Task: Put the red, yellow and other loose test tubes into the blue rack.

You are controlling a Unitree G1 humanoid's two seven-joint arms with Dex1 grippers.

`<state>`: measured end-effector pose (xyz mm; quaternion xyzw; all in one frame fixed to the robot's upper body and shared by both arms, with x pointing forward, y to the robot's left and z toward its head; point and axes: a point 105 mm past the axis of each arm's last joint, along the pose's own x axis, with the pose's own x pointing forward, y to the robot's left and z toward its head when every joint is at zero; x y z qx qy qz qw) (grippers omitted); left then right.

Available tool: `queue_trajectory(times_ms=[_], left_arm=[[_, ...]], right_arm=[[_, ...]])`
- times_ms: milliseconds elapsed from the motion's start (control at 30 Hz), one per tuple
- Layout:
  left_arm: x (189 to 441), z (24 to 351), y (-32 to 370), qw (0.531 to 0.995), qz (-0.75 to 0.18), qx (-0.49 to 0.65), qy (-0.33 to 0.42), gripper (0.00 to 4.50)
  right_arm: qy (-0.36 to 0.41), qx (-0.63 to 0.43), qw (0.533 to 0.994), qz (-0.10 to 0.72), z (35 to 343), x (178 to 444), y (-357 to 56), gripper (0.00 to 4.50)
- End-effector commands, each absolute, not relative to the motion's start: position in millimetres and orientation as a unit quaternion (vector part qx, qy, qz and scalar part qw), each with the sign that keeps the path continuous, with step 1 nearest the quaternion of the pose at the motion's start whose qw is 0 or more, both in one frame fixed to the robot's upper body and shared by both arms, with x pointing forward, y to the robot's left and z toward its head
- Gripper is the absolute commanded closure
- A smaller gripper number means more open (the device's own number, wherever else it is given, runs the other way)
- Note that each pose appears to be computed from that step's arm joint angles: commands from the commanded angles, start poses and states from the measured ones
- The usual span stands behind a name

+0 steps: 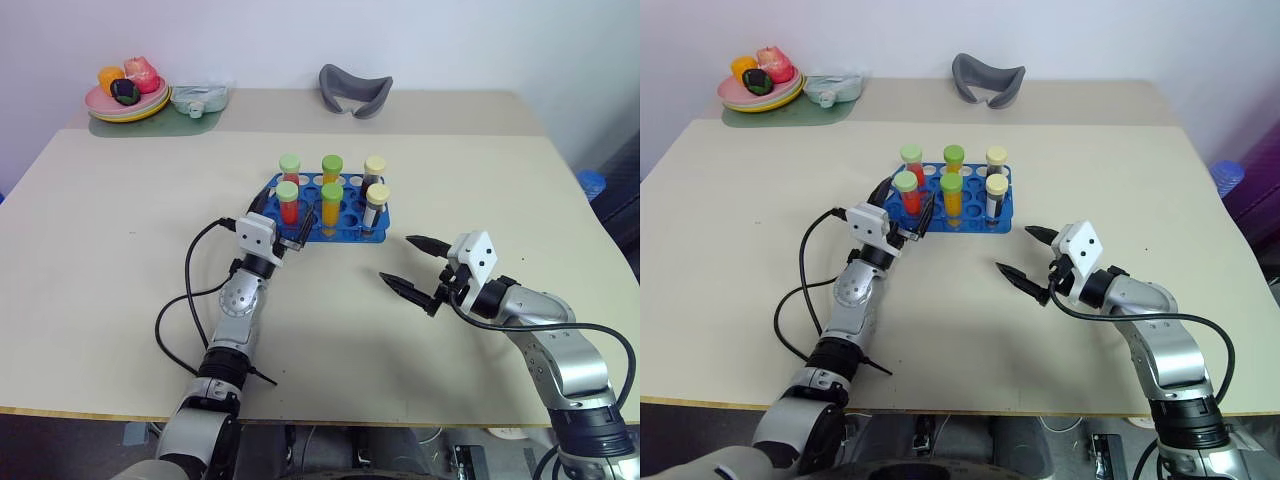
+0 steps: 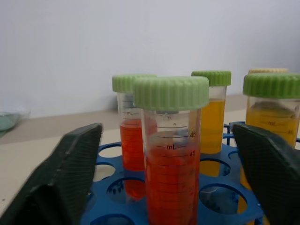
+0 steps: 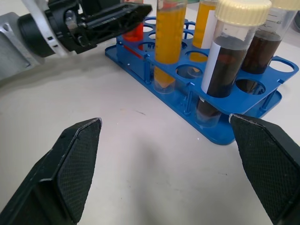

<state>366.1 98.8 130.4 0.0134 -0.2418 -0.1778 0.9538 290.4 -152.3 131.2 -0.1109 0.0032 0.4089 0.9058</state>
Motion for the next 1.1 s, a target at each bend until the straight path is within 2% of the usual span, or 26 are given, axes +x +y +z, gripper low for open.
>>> queue_trajectory(times_ms=[33, 133, 300, 533, 700, 900, 1100], left_arm=[[358.2, 145.3, 111.2, 0.949, -0.169, 0.008, -0.267, 0.03], [348.5, 150.3, 119.6, 0.947, -0.169, 0.006, -0.272, 0.03], [309.3, 160.9, 161.9, 0.952, -0.162, 0.016, -0.260, 0.03], [276.2, 140.0, 210.5, 0.970, -0.186, 0.079, -0.136, 0.03], [259.6, 120.9, 257.7, 0.976, -0.160, 0.146, 0.006, 0.03], [253.1, 135.7, 282.5, 0.977, -0.122, 0.175, -0.003, 0.03], [250.7, 135.0, 280.5, 0.979, -0.114, 0.171, -0.010, 0.03]], right_arm=[[-0.023, -0.116, 0.904, 0.411, 145.9, 287.2, -151.6, 0.00], [-0.022, -0.116, 0.904, 0.411, 145.7, 286.0, -152.9, 0.00], [-0.011, -0.117, 0.903, 0.414, 144.3, 281.1, -160.1, 0.00], [0.015, -0.121, 0.894, 0.431, 145.3, 274.4, -178.7, 0.00], [0.040, -0.134, 0.892, 0.430, 145.7, 274.6, -195.4, 0.00], [0.042, -0.147, 0.899, 0.411, 150.6, 287.9, -213.4, 0.00], [0.042, -0.148, 0.904, 0.398, 145.8, 292.8, -223.9, 0.00]])
